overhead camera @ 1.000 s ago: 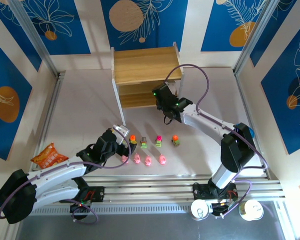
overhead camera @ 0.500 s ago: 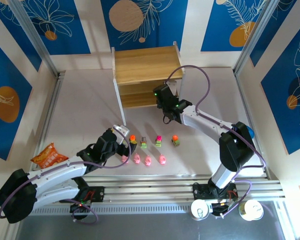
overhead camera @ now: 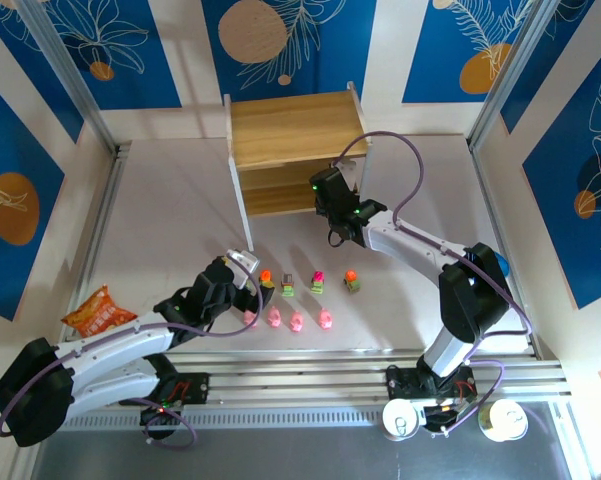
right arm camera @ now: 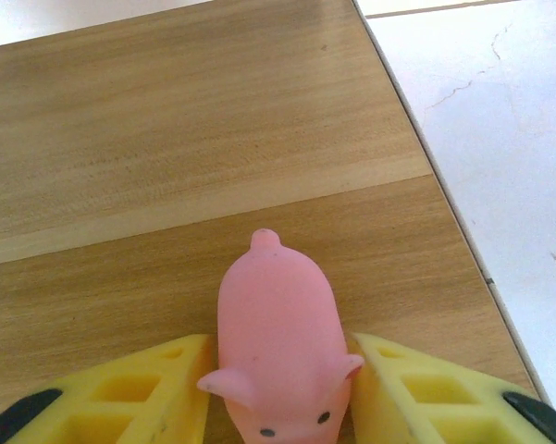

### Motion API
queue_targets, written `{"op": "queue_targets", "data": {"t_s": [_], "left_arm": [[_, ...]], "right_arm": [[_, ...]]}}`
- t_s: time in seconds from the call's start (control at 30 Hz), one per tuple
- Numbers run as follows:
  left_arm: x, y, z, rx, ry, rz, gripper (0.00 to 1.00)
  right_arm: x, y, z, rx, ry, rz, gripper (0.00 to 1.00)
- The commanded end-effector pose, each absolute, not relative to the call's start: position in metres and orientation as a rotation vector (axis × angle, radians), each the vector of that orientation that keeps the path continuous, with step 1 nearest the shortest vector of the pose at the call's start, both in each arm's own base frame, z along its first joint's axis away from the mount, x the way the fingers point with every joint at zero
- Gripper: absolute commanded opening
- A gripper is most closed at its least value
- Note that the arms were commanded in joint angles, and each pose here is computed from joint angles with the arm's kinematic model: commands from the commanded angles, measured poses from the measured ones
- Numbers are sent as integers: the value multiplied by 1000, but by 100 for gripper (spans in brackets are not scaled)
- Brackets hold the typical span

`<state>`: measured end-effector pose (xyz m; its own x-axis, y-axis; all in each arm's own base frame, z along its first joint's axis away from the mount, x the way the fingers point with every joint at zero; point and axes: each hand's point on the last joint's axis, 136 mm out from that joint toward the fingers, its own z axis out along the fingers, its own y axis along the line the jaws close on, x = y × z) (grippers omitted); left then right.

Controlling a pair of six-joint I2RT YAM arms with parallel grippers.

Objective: Place and organize the plastic toys onto the shelf

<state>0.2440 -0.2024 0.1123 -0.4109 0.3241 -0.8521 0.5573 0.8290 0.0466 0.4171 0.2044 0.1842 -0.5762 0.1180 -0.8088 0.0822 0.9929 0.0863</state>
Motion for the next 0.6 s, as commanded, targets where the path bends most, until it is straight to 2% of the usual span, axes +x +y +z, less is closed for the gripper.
{"op": "queue_targets", "data": {"t_s": [0.0, 0.57], "left_arm": [[247, -214, 130, 662, 1980, -338, 100], [250, -213, 131, 653, 1978, -323, 100]], "right_arm": [[411, 200, 177, 124, 2211, 37, 46], [383, 198, 195, 97, 2197, 65, 55]]}}
